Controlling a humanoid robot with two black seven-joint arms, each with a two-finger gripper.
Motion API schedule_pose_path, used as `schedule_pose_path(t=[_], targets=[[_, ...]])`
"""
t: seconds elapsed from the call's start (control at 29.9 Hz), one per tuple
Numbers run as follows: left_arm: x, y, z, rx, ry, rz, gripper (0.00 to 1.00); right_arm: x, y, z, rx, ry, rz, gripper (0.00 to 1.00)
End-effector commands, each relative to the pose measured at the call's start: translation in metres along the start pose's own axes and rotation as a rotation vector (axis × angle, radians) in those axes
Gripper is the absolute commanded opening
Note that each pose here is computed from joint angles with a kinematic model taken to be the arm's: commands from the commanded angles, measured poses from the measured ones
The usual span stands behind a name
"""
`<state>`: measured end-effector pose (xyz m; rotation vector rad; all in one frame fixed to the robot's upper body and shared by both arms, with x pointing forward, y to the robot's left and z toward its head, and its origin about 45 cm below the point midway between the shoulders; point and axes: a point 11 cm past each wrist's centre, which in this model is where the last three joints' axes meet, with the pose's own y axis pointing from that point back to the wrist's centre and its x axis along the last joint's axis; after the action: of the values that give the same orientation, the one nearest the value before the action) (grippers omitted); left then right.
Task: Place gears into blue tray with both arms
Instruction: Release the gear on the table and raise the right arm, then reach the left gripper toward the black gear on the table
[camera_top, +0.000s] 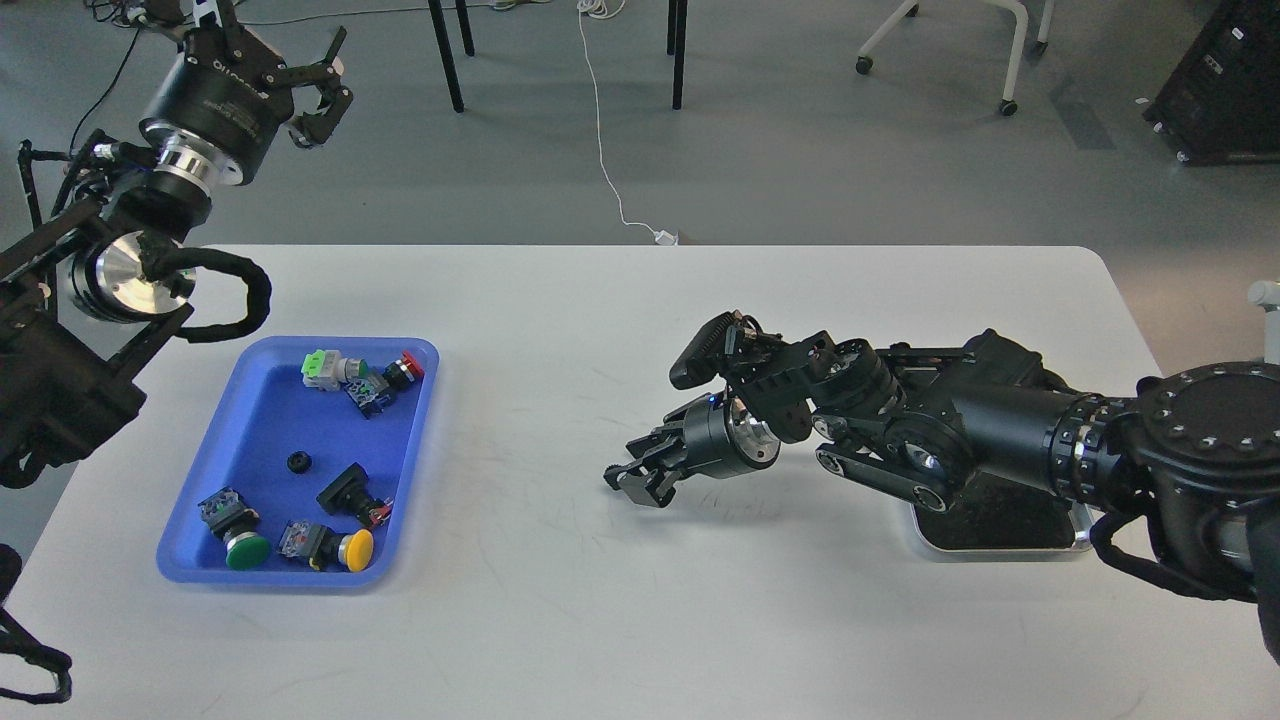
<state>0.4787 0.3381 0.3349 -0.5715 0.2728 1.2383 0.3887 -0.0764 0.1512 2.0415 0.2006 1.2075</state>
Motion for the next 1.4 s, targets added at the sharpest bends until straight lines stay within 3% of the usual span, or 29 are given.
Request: schedule_pose_path(t=[0.0,0.07,0.23,0.54,0.87,1.0,1.2,1.37], targets=[[0.001,0.0,0.007,-0.006,-0.013,-0.001,0.98,0.03,0.029,0.021,-0.022,-0.141,0.158,0.86],[0.002,0.0,0.008,0.0,-0.015,-0.007,0.98,0.046,0.051,0.029,-0.011,-0.229,0.251,0.94],[0.0,0.008,0.012,0.163,-0.087,-0.077,0.98,0.061,0.115,0.054,-0.022,-0.374,0.421,0.95],[-0.08,-0.023,0.015,0.301,-0.566,-0.366,0.98,0.041,0.214,0.117,-0.082,-0.735,0.739,0.96],[-0.158,-0.001,-0.049,0.364,-0.951,-0.729,0.97,0.013,0.27,0.156,-0.027,-1.151,1.075,0.96],[-0.181,0.017,-0.094,0.339,-1.236,-0.851,0.95,0.004,0.289,0.167,0.123,-1.4,1.286,0.96],[-0.185,0.052,-0.167,0.368,-1.515,-1.039,0.91,-0.034,0.297,0.179,0.348,-1.733,1.576,0.96],[-0.171,0.093,-0.218,0.322,-1.654,-1.107,0.91,-0.069,0.287,0.175,0.47,-1.86,1.661,0.97]])
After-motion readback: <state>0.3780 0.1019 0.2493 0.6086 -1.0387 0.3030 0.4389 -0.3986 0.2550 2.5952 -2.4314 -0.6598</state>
